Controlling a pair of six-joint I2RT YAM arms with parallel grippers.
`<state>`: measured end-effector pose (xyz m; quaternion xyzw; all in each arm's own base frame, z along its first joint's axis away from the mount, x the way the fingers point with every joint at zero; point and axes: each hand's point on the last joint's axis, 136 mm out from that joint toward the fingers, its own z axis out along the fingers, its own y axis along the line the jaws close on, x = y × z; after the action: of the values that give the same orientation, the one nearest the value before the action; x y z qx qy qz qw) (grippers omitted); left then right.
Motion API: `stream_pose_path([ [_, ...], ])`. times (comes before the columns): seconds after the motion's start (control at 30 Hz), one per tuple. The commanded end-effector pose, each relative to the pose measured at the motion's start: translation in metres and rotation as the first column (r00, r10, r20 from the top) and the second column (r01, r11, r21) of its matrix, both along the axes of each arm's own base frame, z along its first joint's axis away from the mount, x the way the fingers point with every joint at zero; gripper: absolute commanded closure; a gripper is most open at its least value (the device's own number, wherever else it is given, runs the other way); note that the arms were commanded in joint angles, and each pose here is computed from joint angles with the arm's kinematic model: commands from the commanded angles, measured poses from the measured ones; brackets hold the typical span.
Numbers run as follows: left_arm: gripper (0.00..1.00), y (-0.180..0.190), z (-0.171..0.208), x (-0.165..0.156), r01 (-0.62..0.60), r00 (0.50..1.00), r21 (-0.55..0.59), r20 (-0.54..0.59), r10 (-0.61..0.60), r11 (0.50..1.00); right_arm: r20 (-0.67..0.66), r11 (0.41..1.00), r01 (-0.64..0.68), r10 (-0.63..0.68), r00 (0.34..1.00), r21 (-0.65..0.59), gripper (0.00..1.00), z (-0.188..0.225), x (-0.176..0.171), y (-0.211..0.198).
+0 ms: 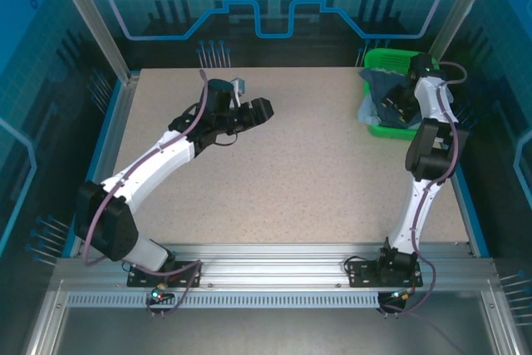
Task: Fold and stack the t-shirts
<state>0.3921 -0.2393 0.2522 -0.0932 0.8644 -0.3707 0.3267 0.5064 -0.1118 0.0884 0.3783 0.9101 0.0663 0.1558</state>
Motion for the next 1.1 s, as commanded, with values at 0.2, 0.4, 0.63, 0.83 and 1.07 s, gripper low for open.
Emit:
stream_pose_path([
  [0.2,0.35,0.002,0.019,-0.018,0.026,1.0,-0.024,0.018,-0.026,0.999,0.045,0.997,0.073,-0.074,0.996,0.02,0.89,0.004,0.011,0.002],
  [0.4,0.38,0.005,0.025,-0.022,0.026,0.999,-0.017,0.032,-0.025,1.0,0.207,0.991,0.086,-0.064,0.976,-0.1,1.0,0.071,0.014,0.003],
  [0.63,0.4,0.01,0.019,-0.021,-0.001,1.0,0.004,0.023,0.001,1.0,0.481,0.974,0.072,0.042,0.876,-0.217,1.0,0.195,0.004,0.041],
  [0.83,0.4,0.025,0.014,-0.02,-0.059,0.998,0.071,0.01,0.058,0.996,0.775,0.957,-0.044,0.26,0.576,-0.288,1.0,0.367,-0.015,0.122],
  [1.07,0.39,0.066,0.018,-0.021,-0.209,0.978,0.212,0.031,0.207,0.955,0.903,0.89,-0.309,0.397,0.161,-0.336,1.0,0.502,-0.073,0.241],
])
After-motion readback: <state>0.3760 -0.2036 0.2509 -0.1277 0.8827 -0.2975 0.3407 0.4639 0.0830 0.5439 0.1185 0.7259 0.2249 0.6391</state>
